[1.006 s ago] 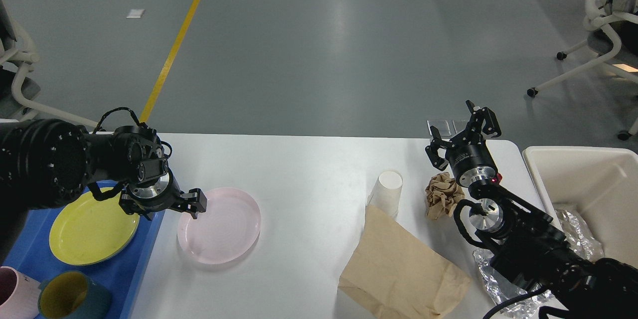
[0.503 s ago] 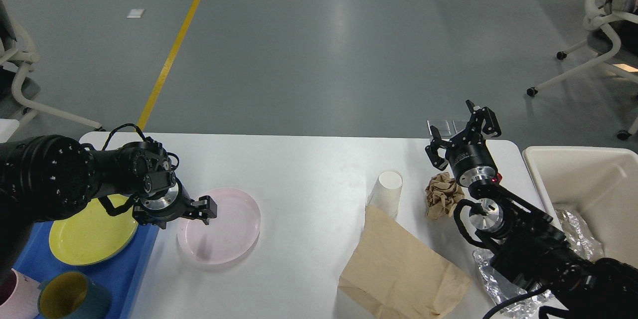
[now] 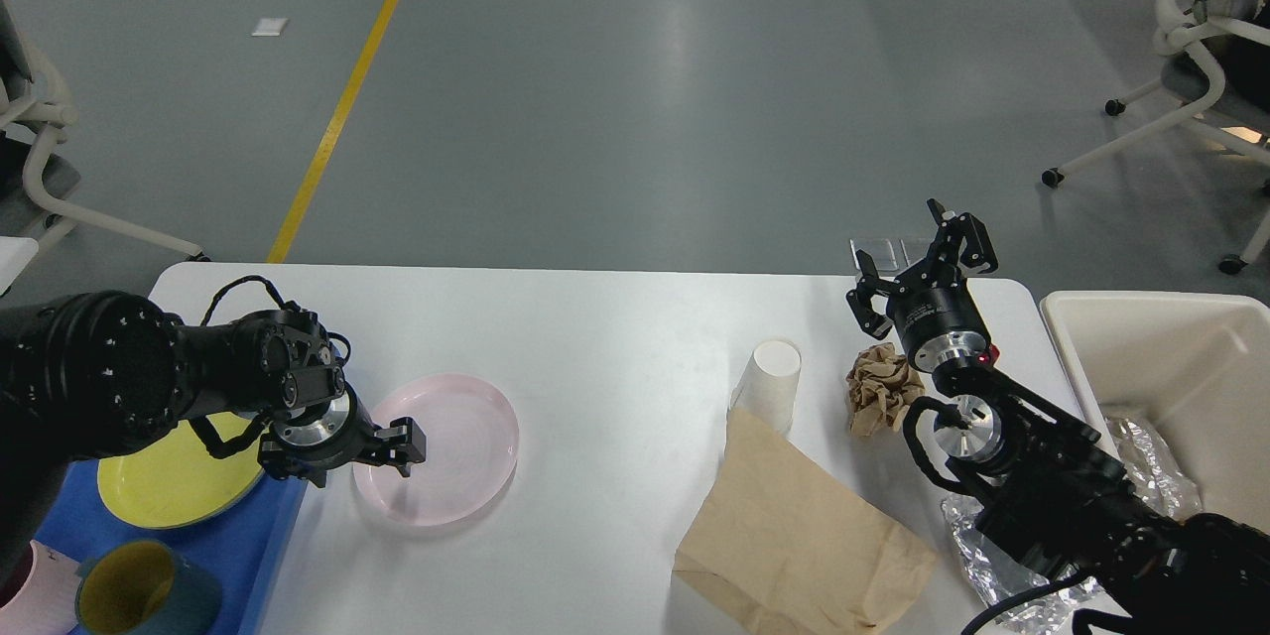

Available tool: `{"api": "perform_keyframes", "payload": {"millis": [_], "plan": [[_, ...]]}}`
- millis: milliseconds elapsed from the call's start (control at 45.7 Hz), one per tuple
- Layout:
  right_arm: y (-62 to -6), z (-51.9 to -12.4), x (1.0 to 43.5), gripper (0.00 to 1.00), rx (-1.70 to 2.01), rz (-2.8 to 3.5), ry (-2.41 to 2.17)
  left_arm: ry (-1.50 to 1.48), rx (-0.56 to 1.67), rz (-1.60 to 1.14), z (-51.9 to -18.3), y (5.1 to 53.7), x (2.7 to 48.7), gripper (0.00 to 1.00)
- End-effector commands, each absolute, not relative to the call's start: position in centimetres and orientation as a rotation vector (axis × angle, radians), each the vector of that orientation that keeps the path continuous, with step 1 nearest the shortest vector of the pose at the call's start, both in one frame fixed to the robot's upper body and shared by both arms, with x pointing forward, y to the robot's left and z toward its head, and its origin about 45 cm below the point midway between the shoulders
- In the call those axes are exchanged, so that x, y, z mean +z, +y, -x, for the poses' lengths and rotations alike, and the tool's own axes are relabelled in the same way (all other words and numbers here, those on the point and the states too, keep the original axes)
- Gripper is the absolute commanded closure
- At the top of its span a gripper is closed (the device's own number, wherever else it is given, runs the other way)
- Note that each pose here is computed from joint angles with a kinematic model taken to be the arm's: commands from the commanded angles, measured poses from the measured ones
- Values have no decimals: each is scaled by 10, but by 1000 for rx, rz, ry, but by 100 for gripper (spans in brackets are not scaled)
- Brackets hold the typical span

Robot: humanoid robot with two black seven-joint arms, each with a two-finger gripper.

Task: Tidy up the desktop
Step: 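Grasp the pink plate rim with the left gripper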

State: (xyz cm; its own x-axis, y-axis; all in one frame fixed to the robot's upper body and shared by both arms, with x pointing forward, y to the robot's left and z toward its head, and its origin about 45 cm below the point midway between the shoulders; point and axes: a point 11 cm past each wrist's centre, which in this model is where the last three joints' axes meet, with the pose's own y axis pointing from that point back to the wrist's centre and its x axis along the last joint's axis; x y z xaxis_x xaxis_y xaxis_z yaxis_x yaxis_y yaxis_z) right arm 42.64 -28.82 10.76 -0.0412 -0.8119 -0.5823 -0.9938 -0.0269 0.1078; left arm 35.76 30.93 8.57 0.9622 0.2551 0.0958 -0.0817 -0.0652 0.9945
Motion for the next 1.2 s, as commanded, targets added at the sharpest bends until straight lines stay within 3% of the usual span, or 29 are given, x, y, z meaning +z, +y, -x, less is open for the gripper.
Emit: {"api": "perform_keyframes", "payload": {"millis": [0,131,416,569,919,1181], "plan": [[-288,-426,107,0,725,1893,1909,141,279,-1605,-356,307,82,24],[-288,-426,107,0,725,1893,1909,142,277,-1604,-355,307,79,32],[-288,-426,107,0,725,1893,1909,175,262,-1597,-348,305,74,67],[-288,-426,107,0,725,1893,1909,211,230,-1657,-342,313,74,99],[-288,-426,107,0,725,1893,1909,237,193,-1660,-345,312,84,100],[-288,-426,107,0,725,1893,1909,223,200,-1624,-375,310,131,100]]}}
